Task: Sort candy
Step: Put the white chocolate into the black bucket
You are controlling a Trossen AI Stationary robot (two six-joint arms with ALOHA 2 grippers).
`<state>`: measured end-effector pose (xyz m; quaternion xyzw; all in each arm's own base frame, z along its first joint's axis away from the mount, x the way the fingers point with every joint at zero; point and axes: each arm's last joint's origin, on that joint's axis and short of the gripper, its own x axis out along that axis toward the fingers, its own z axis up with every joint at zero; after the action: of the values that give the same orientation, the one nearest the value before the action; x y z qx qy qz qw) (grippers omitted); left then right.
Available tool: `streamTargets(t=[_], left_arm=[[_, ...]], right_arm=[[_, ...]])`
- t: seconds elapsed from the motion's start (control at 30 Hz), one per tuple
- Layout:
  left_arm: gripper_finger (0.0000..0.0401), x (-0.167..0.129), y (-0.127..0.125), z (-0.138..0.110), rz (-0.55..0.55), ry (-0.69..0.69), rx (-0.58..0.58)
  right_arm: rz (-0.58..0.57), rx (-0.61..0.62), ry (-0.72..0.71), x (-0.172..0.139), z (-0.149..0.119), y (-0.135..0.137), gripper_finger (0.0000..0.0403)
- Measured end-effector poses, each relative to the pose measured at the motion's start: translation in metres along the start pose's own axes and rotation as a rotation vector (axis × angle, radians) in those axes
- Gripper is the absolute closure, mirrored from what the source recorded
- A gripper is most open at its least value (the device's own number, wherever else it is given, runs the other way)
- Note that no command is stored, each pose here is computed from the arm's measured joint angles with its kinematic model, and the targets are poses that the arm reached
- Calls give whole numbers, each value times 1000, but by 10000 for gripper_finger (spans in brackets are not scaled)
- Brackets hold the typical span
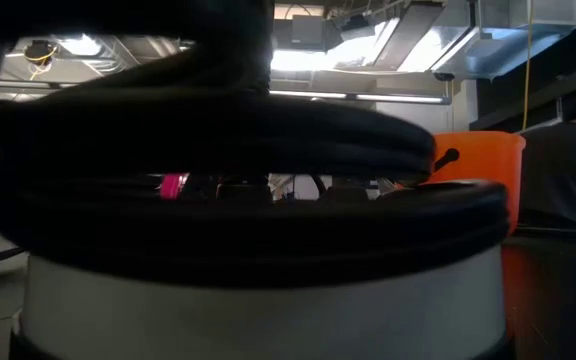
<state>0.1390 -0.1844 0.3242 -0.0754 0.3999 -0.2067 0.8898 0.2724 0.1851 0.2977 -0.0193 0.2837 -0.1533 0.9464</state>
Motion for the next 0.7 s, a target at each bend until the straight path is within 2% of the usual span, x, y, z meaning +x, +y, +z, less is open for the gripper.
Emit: streamTargets(t=[0.17,0.37,0.57,0.7], left_arm=[[281,-1,10,6,31,-14,-6],[273,-15,35,16,109,-63,66],[273,-47,76,30,308,-185,179],[273,-65,109,41,408,-251,209]], right_arm=[[7,0,5,0,0,0,210],[16,13,-9,0,2,1,210],[57,4,-64,0,9,6,210],[61,-7,-75,-1,10,6,210]])
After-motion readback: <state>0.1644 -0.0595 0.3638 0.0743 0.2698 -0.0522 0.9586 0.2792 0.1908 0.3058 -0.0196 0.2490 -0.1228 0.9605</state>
